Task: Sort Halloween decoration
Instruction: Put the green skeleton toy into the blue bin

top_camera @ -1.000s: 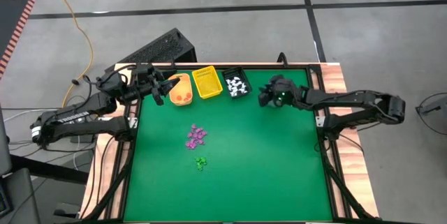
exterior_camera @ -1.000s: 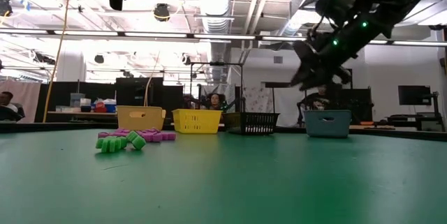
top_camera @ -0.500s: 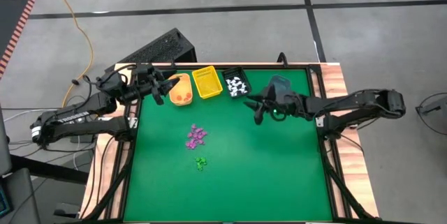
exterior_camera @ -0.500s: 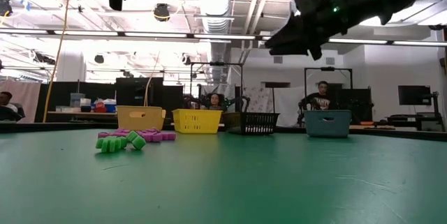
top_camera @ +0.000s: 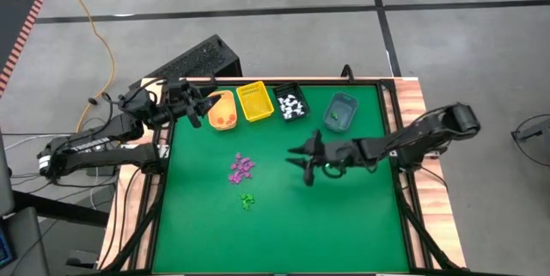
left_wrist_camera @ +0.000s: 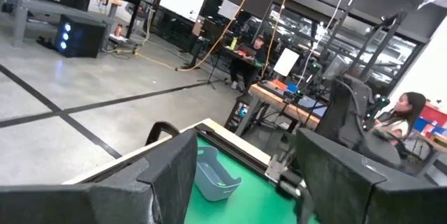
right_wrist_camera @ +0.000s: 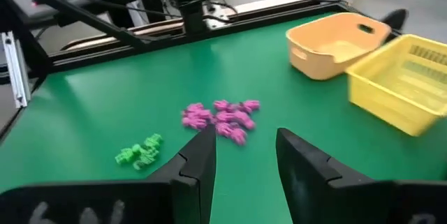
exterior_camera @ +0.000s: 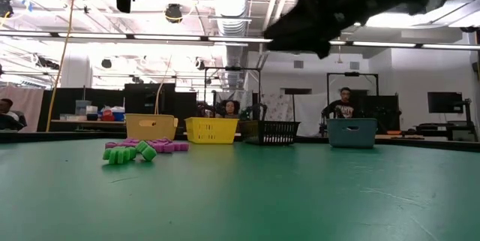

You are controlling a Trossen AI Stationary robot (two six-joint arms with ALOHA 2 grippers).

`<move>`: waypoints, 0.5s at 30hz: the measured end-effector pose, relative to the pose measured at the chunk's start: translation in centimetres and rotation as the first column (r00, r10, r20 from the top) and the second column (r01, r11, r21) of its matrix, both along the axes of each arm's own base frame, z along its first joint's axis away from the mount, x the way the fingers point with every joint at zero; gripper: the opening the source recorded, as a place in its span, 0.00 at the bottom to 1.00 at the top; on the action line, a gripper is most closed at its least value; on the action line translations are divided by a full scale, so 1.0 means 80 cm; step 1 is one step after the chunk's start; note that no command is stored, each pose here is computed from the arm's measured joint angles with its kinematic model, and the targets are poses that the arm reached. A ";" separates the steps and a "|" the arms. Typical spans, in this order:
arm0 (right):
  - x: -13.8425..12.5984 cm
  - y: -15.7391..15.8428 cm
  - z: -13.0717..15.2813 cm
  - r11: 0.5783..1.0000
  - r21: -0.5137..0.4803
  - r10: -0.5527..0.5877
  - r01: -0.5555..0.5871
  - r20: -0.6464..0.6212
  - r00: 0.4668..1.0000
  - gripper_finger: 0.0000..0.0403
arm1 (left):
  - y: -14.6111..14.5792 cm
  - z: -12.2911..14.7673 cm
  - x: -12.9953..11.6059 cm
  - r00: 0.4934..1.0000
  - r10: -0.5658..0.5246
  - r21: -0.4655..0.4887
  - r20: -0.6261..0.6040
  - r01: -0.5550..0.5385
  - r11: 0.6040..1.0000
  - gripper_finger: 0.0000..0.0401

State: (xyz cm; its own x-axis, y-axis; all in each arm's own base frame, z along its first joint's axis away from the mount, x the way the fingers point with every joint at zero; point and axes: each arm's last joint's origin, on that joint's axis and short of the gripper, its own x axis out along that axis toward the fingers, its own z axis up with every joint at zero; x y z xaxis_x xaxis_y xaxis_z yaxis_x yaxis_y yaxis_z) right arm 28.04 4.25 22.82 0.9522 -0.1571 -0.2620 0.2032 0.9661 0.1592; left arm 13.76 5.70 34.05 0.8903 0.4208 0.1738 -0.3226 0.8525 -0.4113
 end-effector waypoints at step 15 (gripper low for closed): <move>0.139 0.119 -0.031 0.979 -0.116 -0.174 0.169 -0.042 0.984 0.36 | -0.002 0.001 -0.001 0.999 -0.045 -0.003 0.007 0.045 0.999 0.58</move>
State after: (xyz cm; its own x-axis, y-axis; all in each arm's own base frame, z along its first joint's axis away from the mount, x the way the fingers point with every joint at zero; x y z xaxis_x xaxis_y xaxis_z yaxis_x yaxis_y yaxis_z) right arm 39.19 13.80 20.34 0.8942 -0.3478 -0.2817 0.3725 0.9273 0.0377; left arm 13.68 5.53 34.12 0.9072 0.3806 0.1789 -0.2807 0.8648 -0.4162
